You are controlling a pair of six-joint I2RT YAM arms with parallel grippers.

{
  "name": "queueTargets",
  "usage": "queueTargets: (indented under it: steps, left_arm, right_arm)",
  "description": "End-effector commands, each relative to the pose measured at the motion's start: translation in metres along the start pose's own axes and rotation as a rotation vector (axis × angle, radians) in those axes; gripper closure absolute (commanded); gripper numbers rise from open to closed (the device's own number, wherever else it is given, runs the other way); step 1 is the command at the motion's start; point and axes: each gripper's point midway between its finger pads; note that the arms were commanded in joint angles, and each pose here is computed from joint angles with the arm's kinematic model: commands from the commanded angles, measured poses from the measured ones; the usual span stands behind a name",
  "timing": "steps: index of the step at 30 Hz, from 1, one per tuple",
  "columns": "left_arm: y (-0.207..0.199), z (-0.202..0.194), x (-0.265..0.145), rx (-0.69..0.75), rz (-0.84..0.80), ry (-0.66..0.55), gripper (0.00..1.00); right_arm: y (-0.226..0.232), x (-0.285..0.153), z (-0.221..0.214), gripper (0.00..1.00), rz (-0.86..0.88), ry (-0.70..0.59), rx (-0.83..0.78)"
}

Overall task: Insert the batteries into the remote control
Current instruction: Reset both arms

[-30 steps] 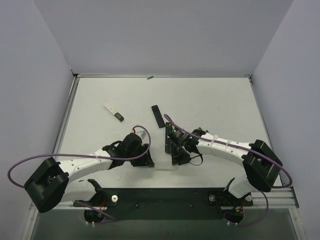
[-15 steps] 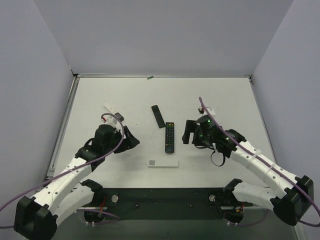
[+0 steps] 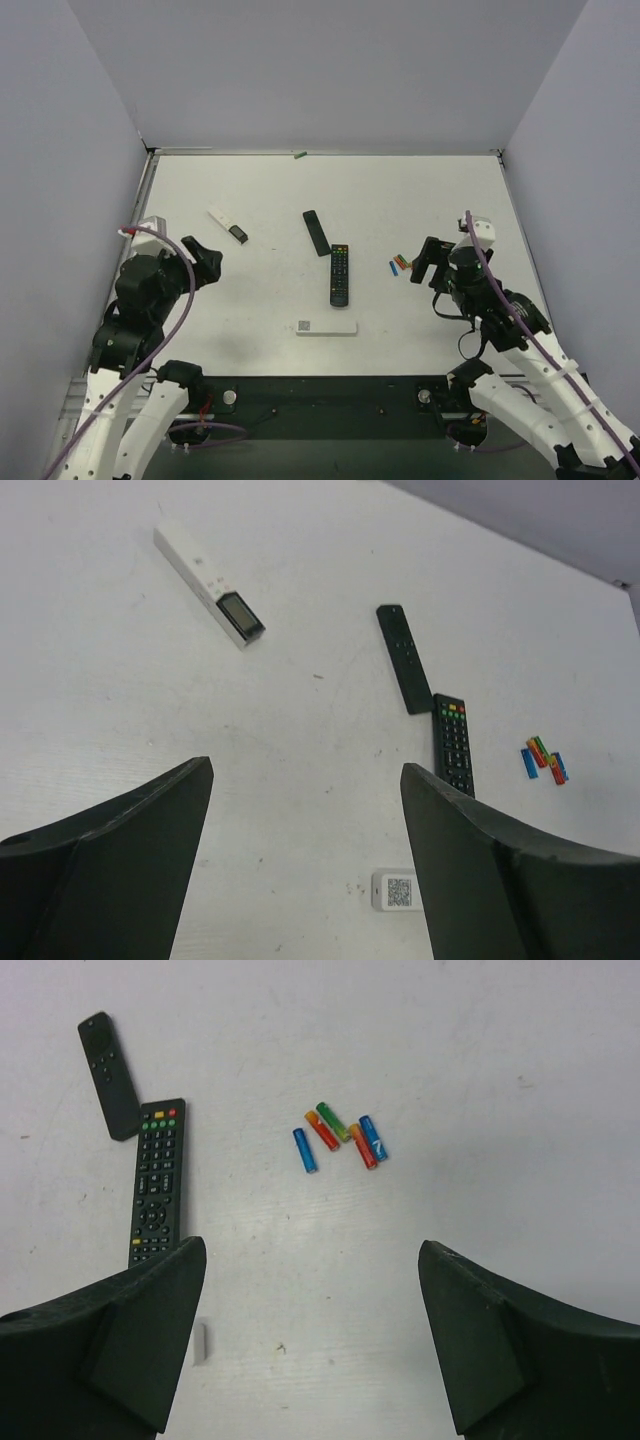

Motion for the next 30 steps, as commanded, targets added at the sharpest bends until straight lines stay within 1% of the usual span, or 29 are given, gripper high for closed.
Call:
queueTargets:
  steps: [1,3,6,8,9,11,13,15,19,24,30]
  left_arm:
    - [0.008,0.056,-0.049,0.073,0.067,-0.232,0.13]
    - [0.01,0.069,-0.07,0.063,0.062,-0.319,0.13]
    - [0.025,0.074,-0.087,0.043,0.111,-0.409,0.13]
    - [0.038,0.069,-0.087,0.033,0.15,-0.437,0.13]
    - [0.041,0.069,-0.094,0.018,0.148,-0.473,0.12]
    - [0.05,0.066,-0.093,-0.004,0.166,-0.51,0.12]
    - [0.05,0.071,-0.104,-0.031,0.135,-0.584,0.12]
    - [0.053,0.069,-0.108,-0.044,0.122,-0.622,0.12]
    - [0.058,0.069,-0.115,-0.065,0.123,-0.667,0.12]
    - [0.064,0.066,-0.11,-0.059,0.16,-0.644,0.12]
    - [0.06,0.064,-0.101,-0.062,0.147,-0.628,0.11]
  right_arm:
    - [-0.032,-0.025,0.033,0.17,-0.105,-0.173,-0.002]
    - [-0.04,-0.031,0.041,0.16,-0.131,-0.226,-0.005]
    - [-0.053,-0.041,0.049,0.12,-0.162,-0.3,0.002]
    - [-0.06,-0.049,0.053,0.09,-0.173,-0.343,0.021]
    - [-0.063,-0.052,0.055,0.09,-0.186,-0.362,0.028]
    - [-0.068,-0.057,0.055,0.08,-0.185,-0.388,0.032]
    - [-0.074,-0.062,0.054,0.06,-0.193,-0.409,0.024]
    - [-0.077,-0.064,0.054,0.06,-0.201,-0.422,0.024]
    - [-0.082,-0.069,0.056,0.05,-0.209,-0.45,0.025]
    - [-0.082,-0.067,0.056,0.05,-0.203,-0.462,0.018]
    - [-0.086,-0.071,0.058,0.05,-0.218,-0.491,0.025]
Point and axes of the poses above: each gripper's point midway between its finger pads, its own x axis out along the fingers, its own y axis along the line the jaws close on, z = x × y, and after that the axes turned 1 degree about x, right-handed
